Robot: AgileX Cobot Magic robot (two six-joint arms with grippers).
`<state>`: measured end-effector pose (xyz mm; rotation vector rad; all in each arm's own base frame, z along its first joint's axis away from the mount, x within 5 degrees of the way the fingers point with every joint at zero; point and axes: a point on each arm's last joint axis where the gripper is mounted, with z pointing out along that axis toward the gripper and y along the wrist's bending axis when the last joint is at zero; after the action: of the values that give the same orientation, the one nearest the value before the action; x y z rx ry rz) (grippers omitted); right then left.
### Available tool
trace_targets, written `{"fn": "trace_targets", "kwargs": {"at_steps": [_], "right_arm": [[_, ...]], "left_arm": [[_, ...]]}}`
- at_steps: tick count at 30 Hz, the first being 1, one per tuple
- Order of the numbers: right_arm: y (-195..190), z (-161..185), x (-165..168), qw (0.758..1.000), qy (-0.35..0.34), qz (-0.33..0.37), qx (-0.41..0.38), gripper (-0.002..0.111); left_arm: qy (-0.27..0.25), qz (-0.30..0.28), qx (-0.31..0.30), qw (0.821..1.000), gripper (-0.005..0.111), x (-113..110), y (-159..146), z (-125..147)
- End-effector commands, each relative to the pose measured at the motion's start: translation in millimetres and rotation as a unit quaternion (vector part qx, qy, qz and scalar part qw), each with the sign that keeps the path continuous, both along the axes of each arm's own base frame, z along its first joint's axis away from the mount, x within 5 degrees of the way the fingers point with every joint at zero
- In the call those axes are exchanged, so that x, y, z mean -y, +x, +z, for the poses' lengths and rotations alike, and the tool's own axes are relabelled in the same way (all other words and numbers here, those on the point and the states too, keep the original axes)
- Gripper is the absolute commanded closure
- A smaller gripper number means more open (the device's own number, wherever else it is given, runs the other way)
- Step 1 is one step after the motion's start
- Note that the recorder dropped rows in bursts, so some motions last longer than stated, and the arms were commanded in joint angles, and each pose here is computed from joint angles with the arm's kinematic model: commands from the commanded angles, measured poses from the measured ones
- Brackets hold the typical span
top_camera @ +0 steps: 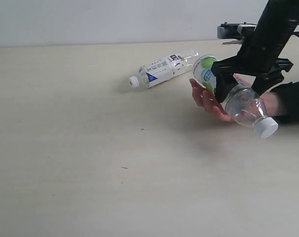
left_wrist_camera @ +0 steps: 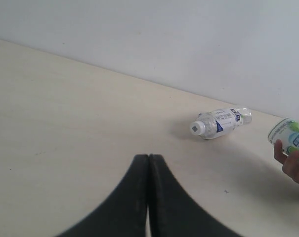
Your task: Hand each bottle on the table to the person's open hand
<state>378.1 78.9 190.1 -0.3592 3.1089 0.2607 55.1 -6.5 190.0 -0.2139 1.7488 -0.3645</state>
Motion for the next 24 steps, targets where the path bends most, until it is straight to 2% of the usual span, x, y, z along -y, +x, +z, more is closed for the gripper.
{"fn": "trace_targets", "kwargs": {"at_steps": [1,3,7,11,14,15,17,18,20,21,24], "right_arm": [[-1.2,3.9,1.7,1.0,0.001,0.006,0.007,0.022],[-1.4,11.6,1.8,0.999,0.003,0.027,0.027,0.023],[-2.3,49.4,-0.3,0.992,0.028,0.028,0.121,0.024],[-14.8,86.5,-0.3,0.979,0.046,0.045,0.192,0.03],[-34.9,104.6,2.5,0.962,0.059,0.038,0.263,0.052],[-47.8,108.1,2.8,0.953,0.074,0.036,0.292,0.067],[-71.6,112.6,3.7,0.938,0.099,0.032,0.33,0.09],[-87.1,106.9,5.7,0.931,0.109,0.023,0.349,0.107],[-113.8,108.8,7.6,0.911,0.145,-0.008,0.387,0.107],[-131.7,115.2,8.4,0.895,0.164,-0.004,0.414,0.108],[-177.1,118.0,11.0,0.874,0.19,0.02,0.447,0.108]], "left_arm": [[0.002,-0.002,0.005,1.0,0.107,0.1,-0.3,0.0],[0.002,-0.002,0.005,1.0,0.107,0.1,-0.3,0.0],[0.002,-0.002,0.005,1.0,0.107,0.1,-0.3,0.0],[0.002,-0.002,0.005,1.0,0.107,0.1,-0.3,0.0],[0.002,-0.002,0.005,1.0,0.107,0.1,-0.3,0.0],[0.002,-0.002,0.005,1.0,0.107,0.1,-0.3,0.0],[0.002,-0.002,0.005,1.0,0.107,0.1,-0.3,0.0],[0.002,-0.002,0.005,1.0,0.107,0.1,-0.3,0.0],[0.002,-0.002,0.005,1.0,0.107,0.1,-0.3,0.0],[0.002,-0.002,0.005,1.0,0.107,0.1,-0.3,0.0],[0.002,-0.002,0.005,1.0,0.107,0.1,-0.3,0.0]]}}
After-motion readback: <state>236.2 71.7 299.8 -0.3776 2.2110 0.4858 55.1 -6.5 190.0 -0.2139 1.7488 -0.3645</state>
